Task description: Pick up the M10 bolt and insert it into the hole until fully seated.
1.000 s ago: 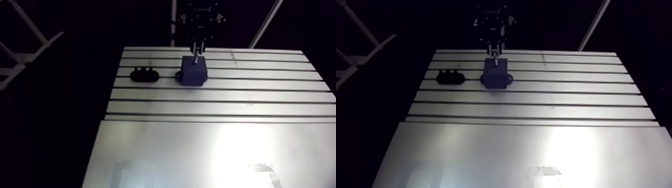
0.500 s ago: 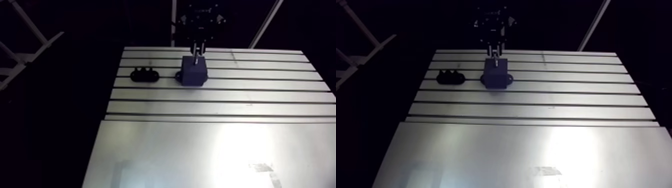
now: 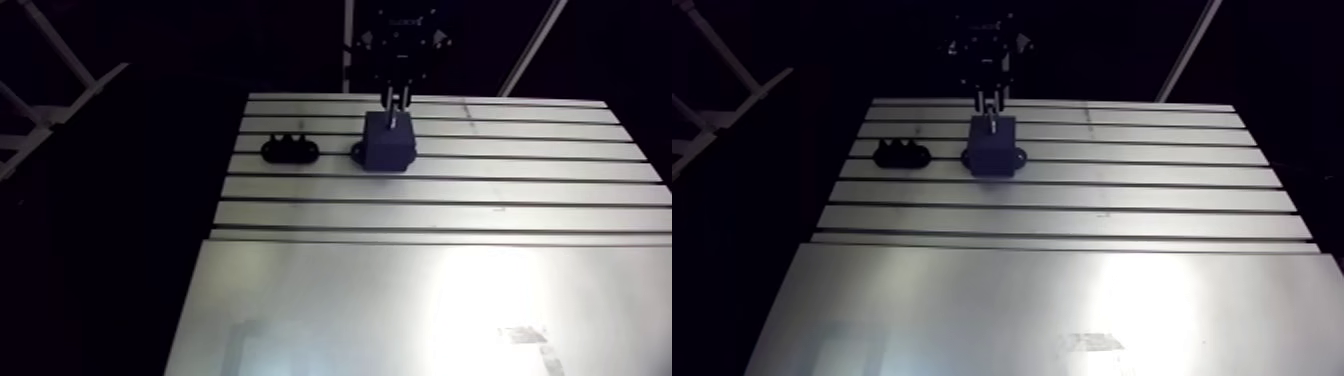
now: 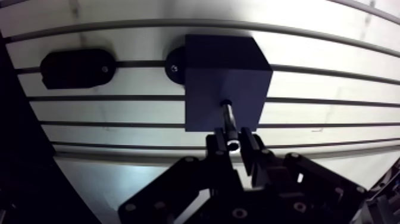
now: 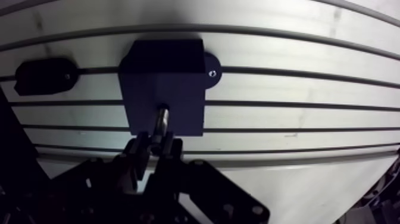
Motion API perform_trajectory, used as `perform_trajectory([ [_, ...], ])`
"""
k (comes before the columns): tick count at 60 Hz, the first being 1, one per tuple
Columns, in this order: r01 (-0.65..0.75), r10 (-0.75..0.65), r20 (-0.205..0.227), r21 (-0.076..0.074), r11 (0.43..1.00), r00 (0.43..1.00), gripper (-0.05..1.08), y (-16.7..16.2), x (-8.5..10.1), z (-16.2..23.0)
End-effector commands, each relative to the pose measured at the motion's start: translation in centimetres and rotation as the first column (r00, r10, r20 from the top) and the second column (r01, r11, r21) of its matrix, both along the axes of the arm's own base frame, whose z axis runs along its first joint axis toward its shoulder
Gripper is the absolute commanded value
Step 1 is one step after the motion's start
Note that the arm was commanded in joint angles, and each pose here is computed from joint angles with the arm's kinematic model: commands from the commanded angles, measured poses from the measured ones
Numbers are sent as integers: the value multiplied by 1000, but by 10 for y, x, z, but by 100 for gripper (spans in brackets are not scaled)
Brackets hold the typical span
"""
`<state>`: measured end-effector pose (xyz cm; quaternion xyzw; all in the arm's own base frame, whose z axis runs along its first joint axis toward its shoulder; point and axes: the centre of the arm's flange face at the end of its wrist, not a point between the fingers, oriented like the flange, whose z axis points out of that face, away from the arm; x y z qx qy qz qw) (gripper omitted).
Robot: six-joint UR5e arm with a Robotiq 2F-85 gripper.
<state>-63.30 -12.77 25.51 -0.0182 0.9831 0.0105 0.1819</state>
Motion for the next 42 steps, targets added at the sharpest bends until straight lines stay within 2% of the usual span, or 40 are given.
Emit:
perform_trajectory([
  [1, -1, 1, -2, 0, 1000, 1000, 108, -1, 0, 0],
  [42, 1, -1, -2, 2, 1000, 1000, 108, 1, -2, -2],
])
